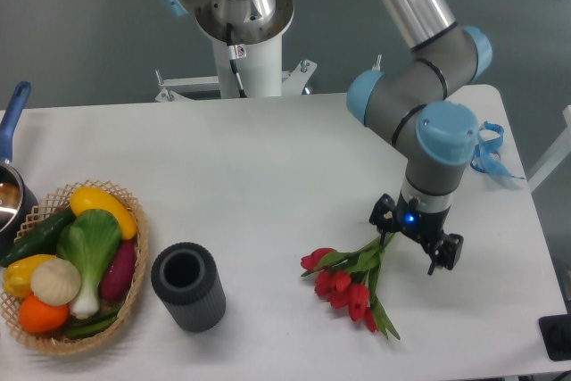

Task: Pick up the flowers from the table
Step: 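Lower the gripper around the tulip stems and close it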

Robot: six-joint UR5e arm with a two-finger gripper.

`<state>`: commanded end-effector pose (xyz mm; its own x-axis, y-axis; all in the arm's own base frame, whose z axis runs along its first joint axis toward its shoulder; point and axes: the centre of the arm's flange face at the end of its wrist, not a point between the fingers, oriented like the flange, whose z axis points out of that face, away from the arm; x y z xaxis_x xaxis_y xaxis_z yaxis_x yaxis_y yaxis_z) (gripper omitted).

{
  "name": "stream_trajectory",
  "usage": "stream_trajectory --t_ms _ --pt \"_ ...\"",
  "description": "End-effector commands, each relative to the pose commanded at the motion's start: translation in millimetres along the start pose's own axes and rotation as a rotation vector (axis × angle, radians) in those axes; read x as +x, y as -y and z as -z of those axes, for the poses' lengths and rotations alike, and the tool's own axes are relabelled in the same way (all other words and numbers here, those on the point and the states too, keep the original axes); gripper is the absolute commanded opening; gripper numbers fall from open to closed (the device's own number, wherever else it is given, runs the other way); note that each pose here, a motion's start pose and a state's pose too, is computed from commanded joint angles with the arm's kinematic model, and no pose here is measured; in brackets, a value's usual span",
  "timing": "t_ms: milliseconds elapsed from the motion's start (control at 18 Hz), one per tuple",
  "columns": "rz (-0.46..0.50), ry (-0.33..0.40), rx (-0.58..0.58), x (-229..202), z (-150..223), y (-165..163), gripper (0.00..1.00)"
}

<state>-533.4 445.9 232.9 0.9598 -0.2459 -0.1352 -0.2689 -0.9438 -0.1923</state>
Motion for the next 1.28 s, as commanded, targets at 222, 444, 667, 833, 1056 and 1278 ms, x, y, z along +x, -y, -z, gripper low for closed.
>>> stream_trajectory --t_ms 222,444,667,833,1056,1278 --pt "0.000 -0.021 -0.005 7.6 -9.5 -3.4 1.00" --pt "-0.001 -0.060 -0.013 27.7 -21.9 -7.0 1.00" --pt "-0.010 -0.072 -0.016 39.1 -28.7 -2.7 1.00" --pt "-0.013 -0.072 -0.016 39.5 -30.5 -2.1 0.98" --pt "-0.012 -0.065 -0.014 37.4 -29.5 -1.4 0.64" --pt "-0.005 -0.062 -0.013 34.9 -28.8 -0.6 0.40"
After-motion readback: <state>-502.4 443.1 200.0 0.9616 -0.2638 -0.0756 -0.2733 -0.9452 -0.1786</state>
